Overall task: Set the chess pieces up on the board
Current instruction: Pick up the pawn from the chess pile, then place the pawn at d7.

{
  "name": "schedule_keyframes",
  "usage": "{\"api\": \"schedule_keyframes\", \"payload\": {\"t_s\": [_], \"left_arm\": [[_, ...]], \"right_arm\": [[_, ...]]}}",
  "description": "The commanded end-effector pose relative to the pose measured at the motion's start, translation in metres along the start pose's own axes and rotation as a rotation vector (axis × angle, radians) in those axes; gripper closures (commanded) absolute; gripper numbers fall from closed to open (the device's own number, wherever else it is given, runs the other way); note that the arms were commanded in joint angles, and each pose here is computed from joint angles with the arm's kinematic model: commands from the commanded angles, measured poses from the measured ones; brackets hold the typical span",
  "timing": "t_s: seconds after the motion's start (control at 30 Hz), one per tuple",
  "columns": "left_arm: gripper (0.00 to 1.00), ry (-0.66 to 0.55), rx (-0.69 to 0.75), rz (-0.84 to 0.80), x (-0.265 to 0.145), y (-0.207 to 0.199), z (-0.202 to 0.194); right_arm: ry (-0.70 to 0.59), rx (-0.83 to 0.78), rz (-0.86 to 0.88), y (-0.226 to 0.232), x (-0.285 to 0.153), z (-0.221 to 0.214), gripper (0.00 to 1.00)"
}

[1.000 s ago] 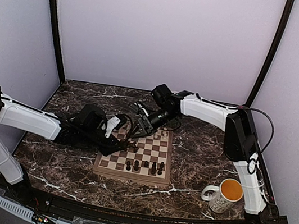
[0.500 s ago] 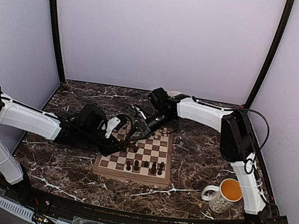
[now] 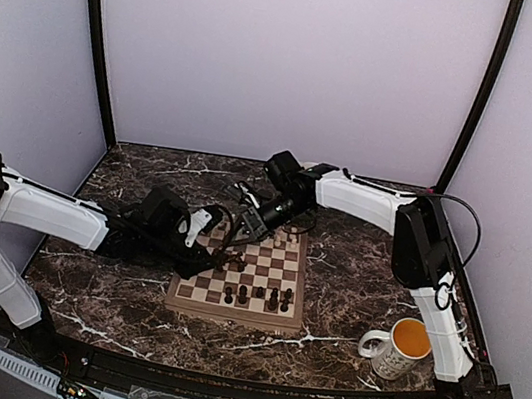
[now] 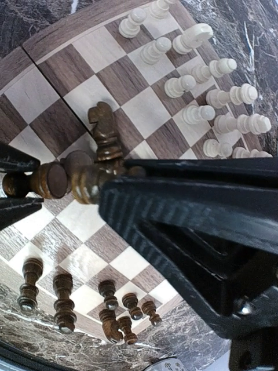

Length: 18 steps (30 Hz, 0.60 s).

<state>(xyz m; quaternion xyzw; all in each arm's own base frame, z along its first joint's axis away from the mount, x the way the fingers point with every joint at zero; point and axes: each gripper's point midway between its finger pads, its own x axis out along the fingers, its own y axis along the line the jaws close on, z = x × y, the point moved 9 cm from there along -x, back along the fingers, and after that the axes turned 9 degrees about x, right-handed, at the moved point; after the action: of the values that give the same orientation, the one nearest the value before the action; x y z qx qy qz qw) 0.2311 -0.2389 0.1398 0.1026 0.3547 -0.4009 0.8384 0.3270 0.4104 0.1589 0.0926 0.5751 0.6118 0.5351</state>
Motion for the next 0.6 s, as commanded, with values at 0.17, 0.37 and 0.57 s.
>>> {"api": "schedule_keyframes", "payload": {"t_s": [0.17, 0.37, 0.57], "left_arm": [[0.94, 0.038, -0.068, 0.070, -0.006, 0.006, -0.016], [0.92, 0.026, -0.099, 0.072, -0.006, 0.011, -0.016], [0.92, 0.036, -0.134, 0.099, -0.006, 0.018, -0.021]], "right_arm": [[-0.043, -0.108, -0.063, 0.017, -0.018, 0.009, 0.95], [-0.038, -0.151, -0.122, 0.024, -0.026, 0.005, 0.95], [-0.030, -0.283, -0.301, 0.024, -0.040, -0.019, 0.95]]}}
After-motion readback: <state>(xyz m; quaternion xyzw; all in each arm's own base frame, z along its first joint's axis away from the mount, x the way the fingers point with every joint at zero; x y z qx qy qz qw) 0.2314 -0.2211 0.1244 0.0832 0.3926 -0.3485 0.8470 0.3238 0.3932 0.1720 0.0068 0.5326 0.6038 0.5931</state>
